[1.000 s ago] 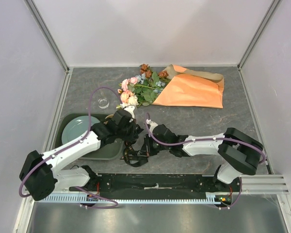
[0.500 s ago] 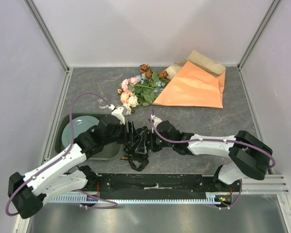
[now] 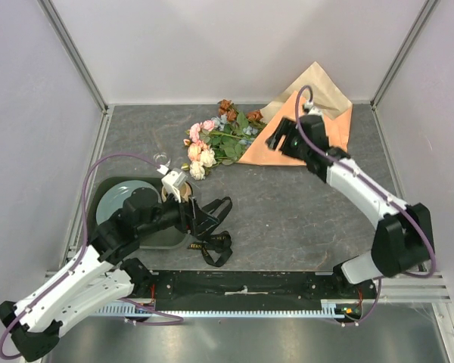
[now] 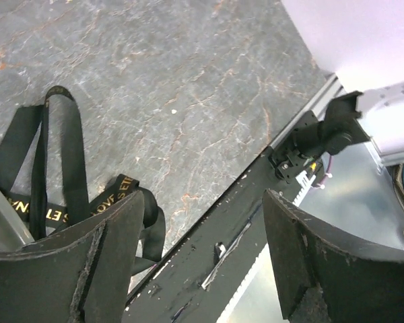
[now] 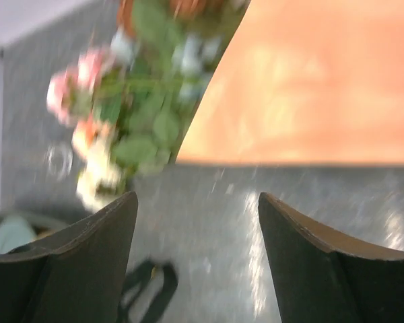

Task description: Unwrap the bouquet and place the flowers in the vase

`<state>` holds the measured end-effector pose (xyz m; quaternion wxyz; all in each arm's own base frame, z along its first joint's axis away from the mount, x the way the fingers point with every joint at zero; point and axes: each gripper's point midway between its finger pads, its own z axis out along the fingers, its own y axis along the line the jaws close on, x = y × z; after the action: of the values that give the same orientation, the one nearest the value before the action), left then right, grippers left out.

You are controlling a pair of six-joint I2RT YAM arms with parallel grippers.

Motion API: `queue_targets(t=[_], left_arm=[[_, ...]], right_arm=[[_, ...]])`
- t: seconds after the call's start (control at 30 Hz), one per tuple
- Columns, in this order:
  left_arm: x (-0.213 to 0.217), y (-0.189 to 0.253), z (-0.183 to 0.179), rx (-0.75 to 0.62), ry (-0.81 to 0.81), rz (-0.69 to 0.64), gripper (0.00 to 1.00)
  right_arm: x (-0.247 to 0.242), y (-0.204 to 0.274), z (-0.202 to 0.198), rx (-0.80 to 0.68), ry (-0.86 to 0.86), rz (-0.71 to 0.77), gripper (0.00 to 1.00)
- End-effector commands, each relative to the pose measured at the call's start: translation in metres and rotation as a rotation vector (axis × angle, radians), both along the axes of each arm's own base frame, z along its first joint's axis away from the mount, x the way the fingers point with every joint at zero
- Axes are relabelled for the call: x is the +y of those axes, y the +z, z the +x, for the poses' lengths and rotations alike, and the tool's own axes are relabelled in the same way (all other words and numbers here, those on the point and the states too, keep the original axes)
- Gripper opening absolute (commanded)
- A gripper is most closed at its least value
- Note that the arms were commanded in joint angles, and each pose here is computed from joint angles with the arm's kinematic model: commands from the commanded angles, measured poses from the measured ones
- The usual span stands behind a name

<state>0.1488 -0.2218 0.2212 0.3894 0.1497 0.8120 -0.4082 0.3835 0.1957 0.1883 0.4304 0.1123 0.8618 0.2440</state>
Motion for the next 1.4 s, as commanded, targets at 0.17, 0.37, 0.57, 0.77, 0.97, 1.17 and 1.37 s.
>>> queue_targets(t=[0.17,0.37,0.57,0.77,0.97,1.17,1.37], left_arm=[[0.004,0.029,-0.029,-0.123,-0.141,-0.067,0.79],[0.010,0.036,-0.039,-0.148,-0.176,-0.054,0.82],[0.010,0.029,-0.039,-0.131,-0.218,0.023,0.82],[0.008,0.022,-0.037,-0.090,-0.230,0.075,0.82],[0.007,0.026,-0.030,-0.097,-0.245,0.132,0.82],[0.001,0.024,-0.028,-0.073,-0.272,0.146,0.83],[-0.004,0.015,-0.032,-0.032,-0.297,0.136,0.83]], right_arm=[[-0.130,0.009,0.147,-0.032,-0.305,-0.251,0.80],[-0.132,-0.014,0.212,-0.046,-0.095,-0.210,0.79],[-0.115,-0.013,0.245,-0.242,0.163,-0.358,0.84],[-0.116,-0.027,0.265,-0.331,0.302,-0.514,0.84],[-0.120,-0.030,0.269,-0.362,0.357,-0.566,0.83],[-0.148,-0.030,0.280,-0.383,0.370,-0.470,0.84],[-0.180,-0.054,0.278,-0.313,0.357,-0.351,0.85]])
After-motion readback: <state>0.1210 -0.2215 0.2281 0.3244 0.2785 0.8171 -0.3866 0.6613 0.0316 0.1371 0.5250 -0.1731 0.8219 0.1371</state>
